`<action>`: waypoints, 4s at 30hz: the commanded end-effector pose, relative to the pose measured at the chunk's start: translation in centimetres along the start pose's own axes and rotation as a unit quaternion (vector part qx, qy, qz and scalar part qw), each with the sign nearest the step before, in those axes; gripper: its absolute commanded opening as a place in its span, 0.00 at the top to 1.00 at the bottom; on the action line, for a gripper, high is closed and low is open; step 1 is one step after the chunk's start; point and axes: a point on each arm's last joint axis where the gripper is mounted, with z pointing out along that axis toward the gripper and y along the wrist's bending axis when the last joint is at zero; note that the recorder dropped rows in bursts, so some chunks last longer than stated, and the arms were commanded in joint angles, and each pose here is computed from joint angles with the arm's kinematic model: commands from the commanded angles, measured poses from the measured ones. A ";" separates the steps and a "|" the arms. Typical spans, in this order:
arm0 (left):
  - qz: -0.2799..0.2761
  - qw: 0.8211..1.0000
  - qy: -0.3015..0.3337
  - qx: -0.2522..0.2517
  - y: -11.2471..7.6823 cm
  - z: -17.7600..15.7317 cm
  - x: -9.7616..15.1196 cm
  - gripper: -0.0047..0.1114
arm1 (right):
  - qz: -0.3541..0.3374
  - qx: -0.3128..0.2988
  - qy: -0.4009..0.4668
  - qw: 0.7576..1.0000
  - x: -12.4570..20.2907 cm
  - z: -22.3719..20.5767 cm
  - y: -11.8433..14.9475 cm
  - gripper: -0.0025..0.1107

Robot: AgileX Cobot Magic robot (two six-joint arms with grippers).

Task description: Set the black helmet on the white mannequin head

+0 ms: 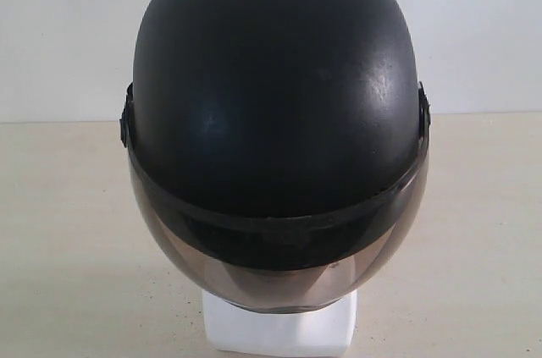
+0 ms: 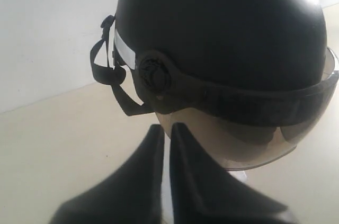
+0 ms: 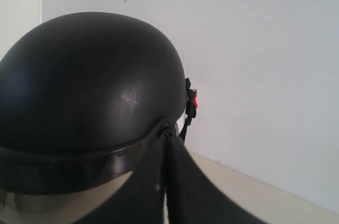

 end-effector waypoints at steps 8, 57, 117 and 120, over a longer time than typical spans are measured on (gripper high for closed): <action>-0.006 1.000 -0.009 -0.003 0.0 -0.1 0.0 0.92 | 0.001 0.000 0.003 1.000 0.2 0.0 0.0 0.98; -0.006 1.000 -0.011 -0.003 0.0 -0.1 0.0 0.92 | 0.111 0.204 0.161 0.959 13.3 -2.1 -0.7 0.98; -0.092 0.955 -0.055 -0.275 3.4 -1.3 12.4 0.92 | 0.115 0.204 0.163 0.959 13.3 -2.1 -0.7 0.98; -0.072 0.957 -0.052 -0.277 3.4 -1.3 12.3 0.92 | 0.115 0.204 0.163 0.959 13.3 -2.1 -0.7 0.98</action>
